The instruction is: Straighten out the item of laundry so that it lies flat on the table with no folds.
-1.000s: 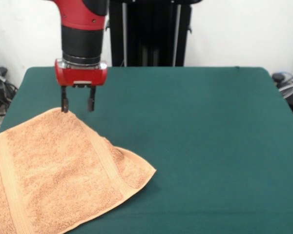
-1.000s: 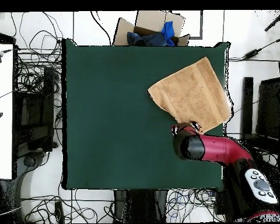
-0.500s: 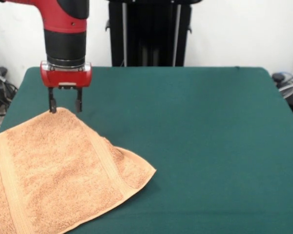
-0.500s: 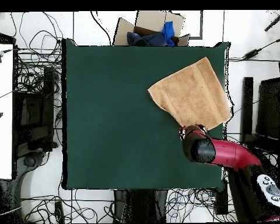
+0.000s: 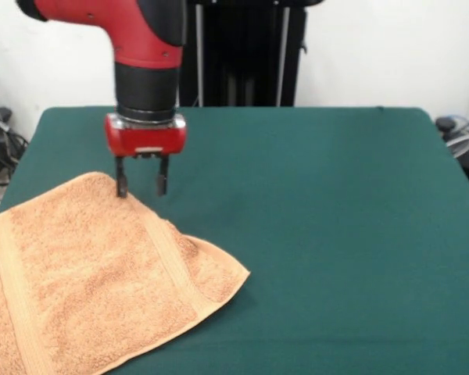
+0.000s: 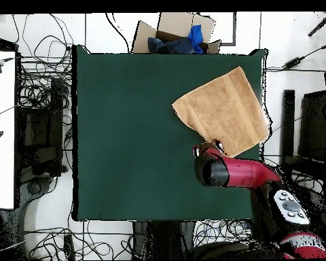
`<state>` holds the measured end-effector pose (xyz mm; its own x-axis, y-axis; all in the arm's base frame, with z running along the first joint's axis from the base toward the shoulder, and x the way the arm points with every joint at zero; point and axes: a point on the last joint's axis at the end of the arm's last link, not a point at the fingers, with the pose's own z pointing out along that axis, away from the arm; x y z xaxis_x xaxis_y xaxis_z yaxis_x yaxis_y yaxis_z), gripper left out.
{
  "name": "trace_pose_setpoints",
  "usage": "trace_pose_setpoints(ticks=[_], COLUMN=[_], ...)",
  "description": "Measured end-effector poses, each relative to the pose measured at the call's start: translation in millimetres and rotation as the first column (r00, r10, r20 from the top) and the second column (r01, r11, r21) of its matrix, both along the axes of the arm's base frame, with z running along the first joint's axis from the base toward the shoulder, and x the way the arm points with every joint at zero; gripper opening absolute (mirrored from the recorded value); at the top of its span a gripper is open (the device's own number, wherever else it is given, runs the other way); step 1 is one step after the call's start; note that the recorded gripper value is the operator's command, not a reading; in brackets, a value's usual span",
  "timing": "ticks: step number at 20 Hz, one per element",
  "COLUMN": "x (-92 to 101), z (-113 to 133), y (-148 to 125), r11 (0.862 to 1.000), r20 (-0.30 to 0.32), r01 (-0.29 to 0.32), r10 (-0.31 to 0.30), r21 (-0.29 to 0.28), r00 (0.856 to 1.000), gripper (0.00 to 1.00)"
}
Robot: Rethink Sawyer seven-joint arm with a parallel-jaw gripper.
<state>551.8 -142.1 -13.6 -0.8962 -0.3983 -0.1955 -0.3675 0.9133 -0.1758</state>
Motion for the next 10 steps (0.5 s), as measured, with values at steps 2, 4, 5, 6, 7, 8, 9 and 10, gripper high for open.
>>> trace_pose_setpoints(ticks=[2, 4, 5, 6, 7, 8, 9, 10], x=[4.0, 6.4, 7.2, 7.7, 7.8, 8.6, 8.9, 8.7], z=[-1, -1, -1, -1, -1, -1, -1, -1], y=[14, 21, 23, 23, 23, 22, 20, 19], r11=[1.0, 0.999, 0.998, 0.998, 0.998, 0.998, 0.998, 0.999], r20=[0.015, 0.024, 0.026, 0.027, 0.027, 0.028, 0.029, 0.03], r01=[-0.03, -0.046, -0.052, -0.053, -0.054, -0.053, -0.05, -0.047], r10=[0.03, 0.047, 0.052, 0.054, 0.054, 0.054, 0.05, 0.048], r21=[-0.008, -0.016, -0.02, -0.022, -0.023, -0.024, -0.024, -0.025], r00=[0.999, 0.999, 0.998, 0.998, 0.998, 0.998, 0.998, 0.998], gripper=[1.0, 1.0, 1.0, 1.0, 1.0, 1.0, 1.0, 1.0])
